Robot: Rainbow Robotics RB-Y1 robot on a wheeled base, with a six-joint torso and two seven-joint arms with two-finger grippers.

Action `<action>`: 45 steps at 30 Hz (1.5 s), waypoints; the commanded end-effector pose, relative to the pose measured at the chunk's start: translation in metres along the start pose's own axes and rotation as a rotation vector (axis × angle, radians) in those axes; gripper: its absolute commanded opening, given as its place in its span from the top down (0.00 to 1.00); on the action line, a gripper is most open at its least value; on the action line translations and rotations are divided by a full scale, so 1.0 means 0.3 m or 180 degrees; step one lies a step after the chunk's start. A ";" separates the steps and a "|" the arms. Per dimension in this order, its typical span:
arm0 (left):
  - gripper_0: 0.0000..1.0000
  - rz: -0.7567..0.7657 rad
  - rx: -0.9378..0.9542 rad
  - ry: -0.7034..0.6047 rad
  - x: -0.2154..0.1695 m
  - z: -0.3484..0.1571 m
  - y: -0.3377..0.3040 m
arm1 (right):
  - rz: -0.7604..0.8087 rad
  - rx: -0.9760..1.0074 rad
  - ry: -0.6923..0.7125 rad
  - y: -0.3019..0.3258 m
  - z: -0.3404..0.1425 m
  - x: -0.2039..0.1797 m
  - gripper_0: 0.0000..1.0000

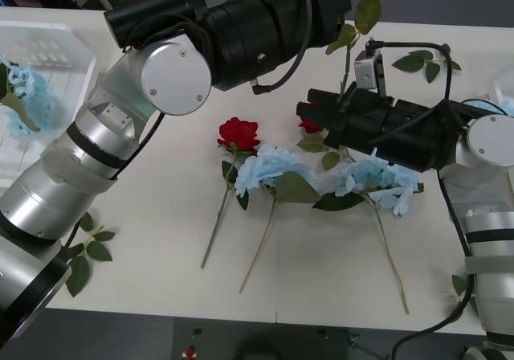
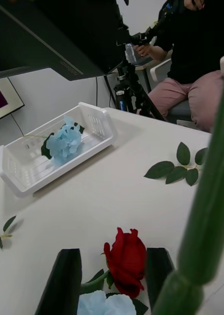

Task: Put the red flowers into the right box and the blue flowers into the left box

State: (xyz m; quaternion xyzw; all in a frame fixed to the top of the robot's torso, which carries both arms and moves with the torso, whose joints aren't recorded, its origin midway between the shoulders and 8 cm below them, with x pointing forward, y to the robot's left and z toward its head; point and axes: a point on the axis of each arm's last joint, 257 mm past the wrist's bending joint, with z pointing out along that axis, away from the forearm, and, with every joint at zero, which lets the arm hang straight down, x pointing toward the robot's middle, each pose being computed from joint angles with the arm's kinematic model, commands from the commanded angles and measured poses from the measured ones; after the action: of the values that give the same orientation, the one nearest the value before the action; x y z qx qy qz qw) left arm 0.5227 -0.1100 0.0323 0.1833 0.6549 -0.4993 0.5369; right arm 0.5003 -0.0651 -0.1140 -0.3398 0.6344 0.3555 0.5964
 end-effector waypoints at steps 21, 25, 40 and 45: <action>0.00 0.0033 0.0093 -0.0117 -0.071 0.010 -0.058 | -0.0282 0.0176 0.0199 -0.098 -0.094 -0.019 1.00; 0.00 0.0033 0.0093 -0.0117 -0.071 0.010 -0.058 | 0.0035 0.0388 0.0613 -0.228 -0.236 0.065 1.00; 0.00 -0.0427 -0.0776 0.1784 0.334 -0.672 0.351 | 0.1359 0.2175 0.1712 -0.775 -1.343 0.233 1.00; 0.00 -0.0504 -0.1187 0.2187 0.556 -0.772 0.527 | 0.1325 0.2871 0.1777 -0.891 -1.556 0.274 1.00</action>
State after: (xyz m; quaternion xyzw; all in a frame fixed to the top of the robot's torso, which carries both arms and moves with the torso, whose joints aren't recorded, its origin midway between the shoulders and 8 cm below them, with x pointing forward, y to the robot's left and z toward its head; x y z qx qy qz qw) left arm 0.4622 0.1234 -0.1836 0.1757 0.8845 -0.3286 0.2808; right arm 0.4718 -0.5962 -0.1964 -0.0162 0.9142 0.0704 0.3987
